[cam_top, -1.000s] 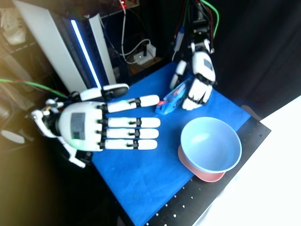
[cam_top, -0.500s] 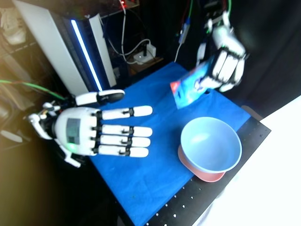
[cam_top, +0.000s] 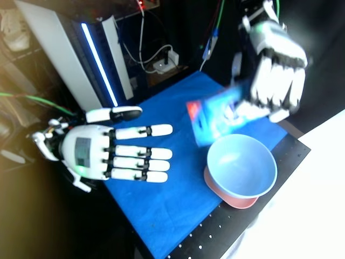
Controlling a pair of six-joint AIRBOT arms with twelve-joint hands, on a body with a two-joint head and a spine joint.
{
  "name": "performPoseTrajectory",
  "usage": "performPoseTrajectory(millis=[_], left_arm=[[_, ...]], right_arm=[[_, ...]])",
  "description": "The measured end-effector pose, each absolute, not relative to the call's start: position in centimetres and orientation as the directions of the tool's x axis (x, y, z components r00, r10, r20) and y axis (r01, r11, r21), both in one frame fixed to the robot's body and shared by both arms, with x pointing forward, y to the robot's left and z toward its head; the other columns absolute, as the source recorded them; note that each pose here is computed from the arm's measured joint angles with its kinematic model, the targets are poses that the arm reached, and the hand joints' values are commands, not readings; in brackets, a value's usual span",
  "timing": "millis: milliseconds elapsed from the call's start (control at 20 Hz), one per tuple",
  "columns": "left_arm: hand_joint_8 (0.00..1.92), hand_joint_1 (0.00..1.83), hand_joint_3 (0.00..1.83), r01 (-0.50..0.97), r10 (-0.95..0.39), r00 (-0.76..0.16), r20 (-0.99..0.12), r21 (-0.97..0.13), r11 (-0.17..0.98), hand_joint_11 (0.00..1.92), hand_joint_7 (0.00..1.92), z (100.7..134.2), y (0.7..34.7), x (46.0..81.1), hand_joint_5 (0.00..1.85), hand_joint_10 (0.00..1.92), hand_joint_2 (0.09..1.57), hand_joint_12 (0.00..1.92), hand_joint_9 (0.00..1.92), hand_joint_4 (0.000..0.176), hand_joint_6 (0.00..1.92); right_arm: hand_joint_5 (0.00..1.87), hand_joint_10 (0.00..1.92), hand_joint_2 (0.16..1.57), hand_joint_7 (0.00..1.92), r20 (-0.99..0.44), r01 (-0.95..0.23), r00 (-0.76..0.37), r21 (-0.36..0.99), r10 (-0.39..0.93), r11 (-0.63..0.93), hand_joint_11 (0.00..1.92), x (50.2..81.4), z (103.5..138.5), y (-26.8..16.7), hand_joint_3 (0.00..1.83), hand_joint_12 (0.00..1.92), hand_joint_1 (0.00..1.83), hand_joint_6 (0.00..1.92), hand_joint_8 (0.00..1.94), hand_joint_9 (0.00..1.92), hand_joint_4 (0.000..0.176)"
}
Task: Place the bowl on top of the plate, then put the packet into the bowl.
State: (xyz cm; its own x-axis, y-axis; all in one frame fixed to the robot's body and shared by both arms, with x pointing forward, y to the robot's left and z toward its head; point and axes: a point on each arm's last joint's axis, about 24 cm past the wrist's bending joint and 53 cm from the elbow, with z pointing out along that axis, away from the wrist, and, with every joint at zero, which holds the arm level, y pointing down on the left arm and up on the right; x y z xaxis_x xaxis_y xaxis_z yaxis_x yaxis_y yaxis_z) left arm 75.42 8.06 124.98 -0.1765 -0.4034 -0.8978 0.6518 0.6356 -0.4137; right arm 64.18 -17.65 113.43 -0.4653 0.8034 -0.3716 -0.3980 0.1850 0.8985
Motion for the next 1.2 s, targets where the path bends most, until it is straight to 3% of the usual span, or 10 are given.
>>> performPoseTrajectory(millis=[50,100,300,350,450,700,800,950,1000,1200], left_arm=[[0.86,1.26,0.00,0.636,-0.398,-0.174,-0.900,-0.412,0.653,0.90,1.08,124.7,8.3,76.0,0.98,0.75,1.09,1.16,1.04,0.000,0.89],[0.85,1.35,0.00,0.625,-0.382,-0.171,-0.908,-0.400,0.671,0.88,1.05,124.2,8.2,76.4,0.92,1.04,1.09,1.13,1.04,0.000,0.92],[1.21,1.23,0.00,0.560,-0.348,-0.217,-0.912,-0.409,0.721,0.66,0.96,121.6,7.7,78.6,0.83,0.60,1.16,1.18,0.96,0.000,1.03],[0.72,1.10,0.00,0.544,-0.351,-0.225,-0.909,-0.416,0.729,0.56,0.80,121.3,7.9,79.0,0.74,0.60,1.10,1.26,0.86,0.000,0.41],[0.30,0.97,0.00,0.503,-0.362,-0.250,-0.898,-0.440,0.744,0.50,0.69,120.3,7.9,80.2,0.64,0.72,1.02,1.27,0.66,0.008,0.03],[0.00,0.85,0.00,0.485,-0.360,-0.268,-0.894,-0.448,0.751,0.20,0.54,119.6,7.6,80.6,0.46,0.03,0.99,0.78,0.56,0.058,0.00],[0.00,0.64,0.01,0.494,-0.368,-0.269,-0.890,-0.455,0.740,0.01,0.30,119.6,7.9,79.9,0.29,0.00,1.00,0.81,0.35,0.135,0.00],[0.00,0.35,0.02,0.508,-0.388,-0.272,-0.881,-0.474,0.720,0.00,0.17,119.1,9.2,78.2,0.19,0.00,1.09,0.62,0.21,0.150,0.00],[0.00,0.01,0.02,0.515,-0.411,-0.267,-0.872,-0.490,0.703,0.00,0.10,119.3,10.5,77.0,0.14,0.01,1.21,0.31,0.07,0.131,0.01],[0.00,0.00,0.00,0.473,-0.520,-0.248,-0.817,-0.571,0.671,0.03,0.05,118.2,17.0,73.6,0.10,0.01,1.14,0.02,0.02,0.172,0.00]], right_arm=[[0.00,0.00,1.23,0.00,-0.372,-0.397,-0.466,0.899,0.803,0.186,0.00,64.2,113.4,-17.6,0.00,0.00,0.21,0.00,0.00,0.00,0.176],[0.00,0.00,1.24,0.00,-0.371,-0.397,-0.465,0.899,0.804,0.185,0.00,64.2,113.4,-17.7,0.01,0.00,0.22,0.00,0.00,0.00,0.176],[0.00,0.00,1.25,0.00,-0.368,-0.395,-0.466,0.900,0.805,0.182,0.00,64.2,113.2,-17.5,0.01,0.00,0.25,0.00,0.00,0.00,0.176],[0.00,0.00,1.25,0.00,-0.367,-0.396,-0.469,0.901,0.804,0.180,0.00,64.2,113.2,-17.4,0.00,0.00,0.24,0.00,0.00,0.00,0.176],[0.00,0.00,1.25,0.00,-0.367,-0.393,-0.469,0.901,0.803,0.182,0.00,64.2,113.0,-17.4,0.00,0.00,0.29,0.00,0.00,0.00,0.176],[0.00,0.00,1.27,0.00,-0.369,-0.395,-0.469,0.900,0.803,0.183,0.00,64.3,112.9,-17.4,0.01,0.00,0.30,0.00,0.00,0.00,0.176],[0.00,0.00,1.27,0.00,-0.368,-0.395,-0.468,0.900,0.803,0.182,0.00,64.3,112.9,-17.4,0.00,0.00,0.33,0.00,0.00,0.00,0.175],[0.00,0.00,1.26,0.00,-0.367,-0.395,-0.469,0.901,0.803,0.181,0.00,64.3,112.9,-17.3,0.00,0.00,0.34,0.00,0.00,0.00,0.176],[0.00,0.00,1.22,0.00,-0.368,-0.394,-0.468,0.901,0.804,0.183,0.00,64.3,113.0,-17.4,0.00,0.00,0.34,0.00,0.00,0.00,0.176],[0.00,0.00,1.17,0.00,-0.382,-0.391,-0.461,0.898,0.801,0.203,0.00,64.2,113.1,-18.3,0.00,0.00,0.36,0.00,0.00,0.00,0.176]])
